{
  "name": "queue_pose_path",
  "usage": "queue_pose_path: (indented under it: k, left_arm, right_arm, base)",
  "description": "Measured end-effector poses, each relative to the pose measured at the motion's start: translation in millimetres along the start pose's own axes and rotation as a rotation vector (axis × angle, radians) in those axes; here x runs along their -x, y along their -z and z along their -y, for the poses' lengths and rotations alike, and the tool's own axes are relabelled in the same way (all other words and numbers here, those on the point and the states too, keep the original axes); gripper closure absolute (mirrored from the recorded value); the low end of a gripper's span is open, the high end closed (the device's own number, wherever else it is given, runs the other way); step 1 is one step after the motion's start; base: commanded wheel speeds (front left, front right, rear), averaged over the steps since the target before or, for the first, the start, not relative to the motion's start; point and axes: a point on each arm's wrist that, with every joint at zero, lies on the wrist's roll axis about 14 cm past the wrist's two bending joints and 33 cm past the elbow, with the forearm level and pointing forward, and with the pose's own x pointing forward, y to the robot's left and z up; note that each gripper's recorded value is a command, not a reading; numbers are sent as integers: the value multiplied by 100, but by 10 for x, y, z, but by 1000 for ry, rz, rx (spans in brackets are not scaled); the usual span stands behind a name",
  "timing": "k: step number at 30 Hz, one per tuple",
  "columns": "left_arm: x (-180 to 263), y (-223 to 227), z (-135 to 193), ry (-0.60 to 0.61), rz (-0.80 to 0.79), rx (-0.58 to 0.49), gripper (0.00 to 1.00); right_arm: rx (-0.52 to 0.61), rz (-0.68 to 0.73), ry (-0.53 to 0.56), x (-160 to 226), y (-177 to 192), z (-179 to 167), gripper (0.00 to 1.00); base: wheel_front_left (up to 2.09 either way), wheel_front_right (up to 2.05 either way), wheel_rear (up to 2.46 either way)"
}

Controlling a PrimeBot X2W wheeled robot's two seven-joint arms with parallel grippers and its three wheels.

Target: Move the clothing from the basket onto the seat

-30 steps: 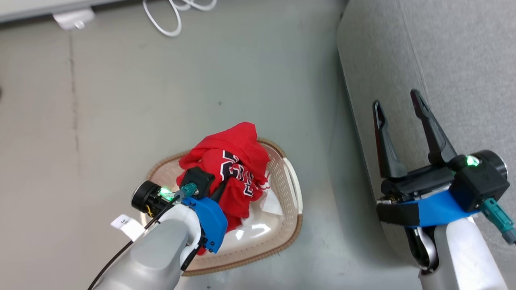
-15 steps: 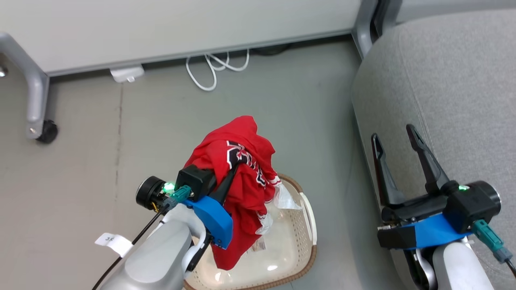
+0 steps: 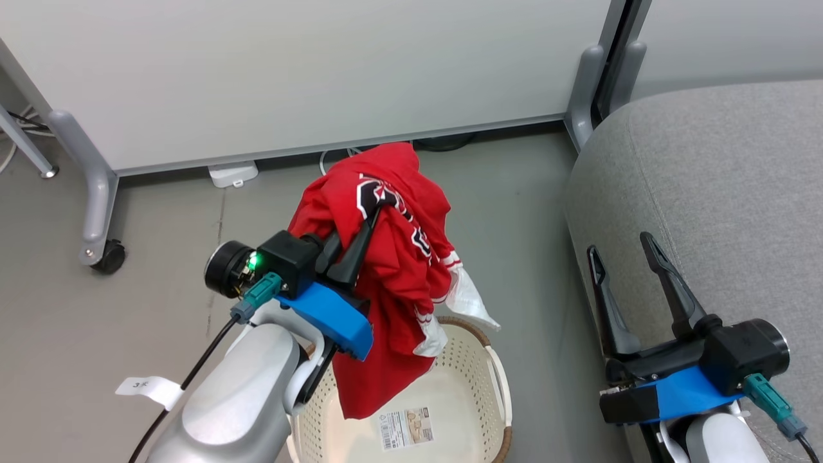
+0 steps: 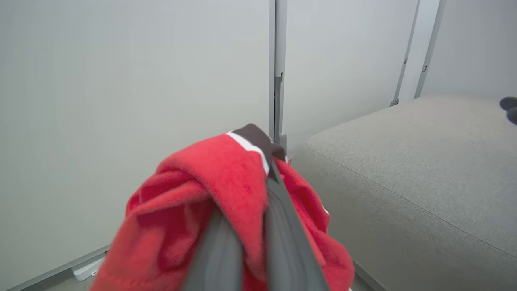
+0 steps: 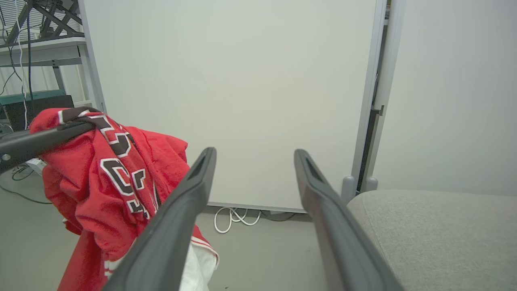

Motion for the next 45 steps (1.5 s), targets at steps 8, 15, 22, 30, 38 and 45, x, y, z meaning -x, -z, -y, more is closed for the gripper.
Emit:
queue_pose_path:
  k: [8,15,22,30,38,45]
  left_arm:
    - [-61,-641,79,27,164,-60,100]
    - [-96,-890,195,64,222,-87,100]
    - [-98,-903,244,77,222,-92,100]
    - [-95,-880,275,82,216,-86,100]
    - [-105,-871,319,91,213,-83,100]
    - [-102,-867,365,100,212,-83,100]
  right_arm:
    - [-5,17,-1,96,-90,-28,0]
    - [-12,22,1,136,-116,-33,0]
    - [-13,28,0,139,-136,-39,0]
    - [9,128,-117,-89,-445,-383,0]
    - [49,153,-280,-293,-519,-827,0]
    - [86,83,-372,-408,-279,-1094,0]
  base:
    - [0,0,0]
    - [0,0,0]
    - [0,0,0]
    - [0,0,0]
    - [0,0,0]
    - [0,0,0]
